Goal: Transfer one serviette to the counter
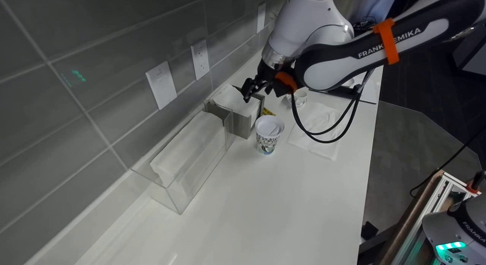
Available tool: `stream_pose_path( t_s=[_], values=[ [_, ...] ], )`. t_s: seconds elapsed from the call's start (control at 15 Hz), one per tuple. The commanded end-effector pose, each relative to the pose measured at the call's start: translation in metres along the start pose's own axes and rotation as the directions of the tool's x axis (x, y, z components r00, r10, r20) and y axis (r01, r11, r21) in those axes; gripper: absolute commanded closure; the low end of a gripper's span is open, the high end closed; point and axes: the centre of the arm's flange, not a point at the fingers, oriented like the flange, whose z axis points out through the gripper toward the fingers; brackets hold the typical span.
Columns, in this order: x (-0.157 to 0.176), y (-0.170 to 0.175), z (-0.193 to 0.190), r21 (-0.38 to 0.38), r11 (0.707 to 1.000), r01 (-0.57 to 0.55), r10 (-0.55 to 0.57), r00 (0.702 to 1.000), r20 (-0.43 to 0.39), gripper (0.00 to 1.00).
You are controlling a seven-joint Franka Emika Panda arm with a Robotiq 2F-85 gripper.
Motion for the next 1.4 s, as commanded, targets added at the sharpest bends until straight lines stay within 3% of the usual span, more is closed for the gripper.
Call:
stream_pose_path(
  t_s=[0.0,0.33,1.07,1.13,1.2,1.27,1.33],
  values=[
    [0.001,0.000,0.001,0.001,1.000,0.002,-0.002,1.000,-0.001,0.00],
    [0.005,0.001,-0.002,0.002,1.000,0.005,-0.005,1.000,-0.009,0.00],
    [0.009,-0.007,0.029,0.005,0.996,0.086,-0.086,0.996,-0.039,0.01],
    [0.009,-0.006,0.032,0.009,0.996,0.088,-0.087,0.995,-0.040,0.12],
    [0.009,-0.006,0.034,0.010,0.996,0.091,-0.091,0.995,-0.042,0.14],
    [0.010,-0.005,0.037,0.011,0.996,0.094,-0.093,0.995,-0.048,0.26],
    [0.010,-0.005,0.038,0.014,0.995,0.096,-0.095,0.994,-0.052,0.30]
  ],
)
